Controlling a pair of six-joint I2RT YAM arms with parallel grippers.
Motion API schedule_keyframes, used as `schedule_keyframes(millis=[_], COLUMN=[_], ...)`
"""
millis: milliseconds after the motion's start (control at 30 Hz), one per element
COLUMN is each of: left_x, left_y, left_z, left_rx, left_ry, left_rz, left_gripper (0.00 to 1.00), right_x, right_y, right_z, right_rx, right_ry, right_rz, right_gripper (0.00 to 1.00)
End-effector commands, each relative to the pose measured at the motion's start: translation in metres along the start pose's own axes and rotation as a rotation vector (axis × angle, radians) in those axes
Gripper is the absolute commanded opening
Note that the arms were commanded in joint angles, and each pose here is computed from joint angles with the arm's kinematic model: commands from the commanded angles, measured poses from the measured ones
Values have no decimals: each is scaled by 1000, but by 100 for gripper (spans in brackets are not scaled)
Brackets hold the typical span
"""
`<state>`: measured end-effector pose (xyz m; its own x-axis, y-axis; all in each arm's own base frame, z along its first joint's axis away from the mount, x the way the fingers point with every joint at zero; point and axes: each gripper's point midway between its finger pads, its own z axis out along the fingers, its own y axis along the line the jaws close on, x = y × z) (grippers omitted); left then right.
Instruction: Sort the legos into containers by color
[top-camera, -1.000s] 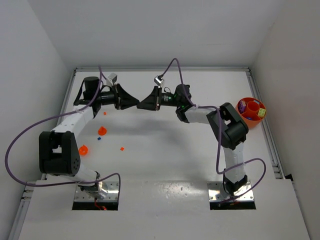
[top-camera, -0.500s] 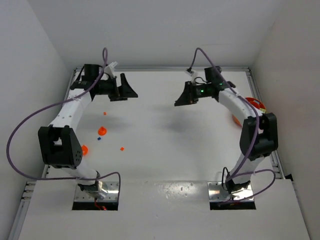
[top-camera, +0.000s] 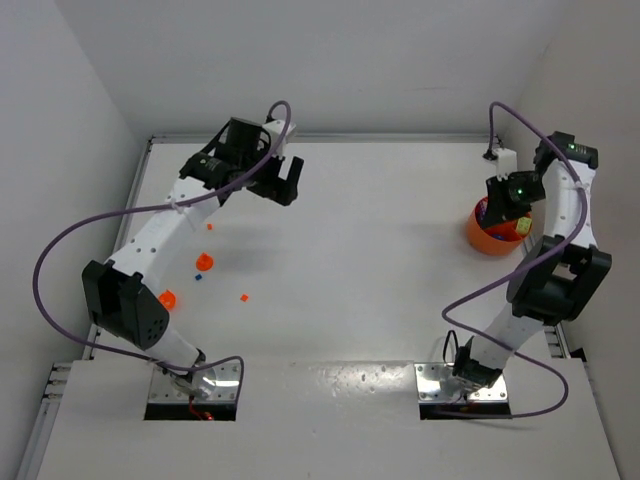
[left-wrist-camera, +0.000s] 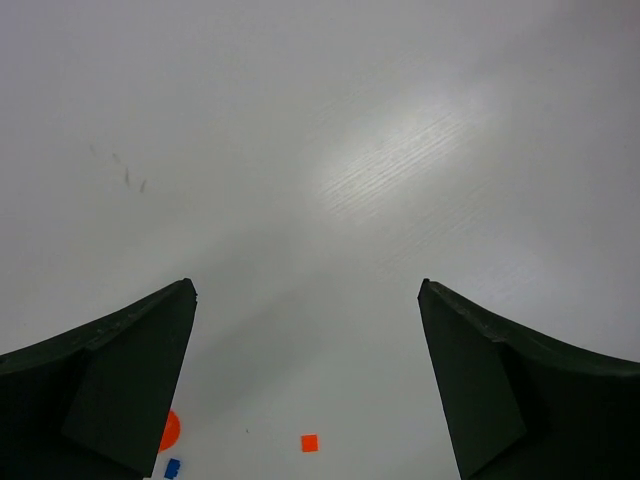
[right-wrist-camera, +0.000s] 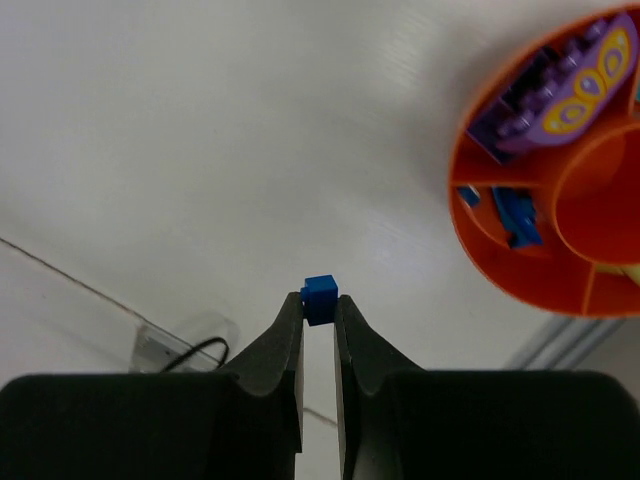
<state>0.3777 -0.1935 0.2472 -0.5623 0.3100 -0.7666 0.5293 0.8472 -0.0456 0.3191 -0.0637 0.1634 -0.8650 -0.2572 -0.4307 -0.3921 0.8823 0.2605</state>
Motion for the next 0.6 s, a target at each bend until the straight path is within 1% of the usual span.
schedule_keyframes(millis=[0,133,300,433,567], left_x=[-18,-17,-15,-14,-4], left_y=[8,9,29,38,39], left_z=[-18,-15,-16,-17,-16], left_rx=[-30,-43,-87,-110,-73], left_ry=[-64,-67,-71,-73,-56], left_rz=[-21,-58,-121,-144,-165], left_gripper=[100,100,100,100,100], right_x=[26,29,42,37,36], right_y=[-15,-34,-50,-66,-80], right_z=[-18,-17,-5,2,9], right_rx=[65,104,132,204,240], right_ry=[166,216,288,276,295], right_rz=[-97,-76,44,108,147], right_gripper=[0,0,0,0,0])
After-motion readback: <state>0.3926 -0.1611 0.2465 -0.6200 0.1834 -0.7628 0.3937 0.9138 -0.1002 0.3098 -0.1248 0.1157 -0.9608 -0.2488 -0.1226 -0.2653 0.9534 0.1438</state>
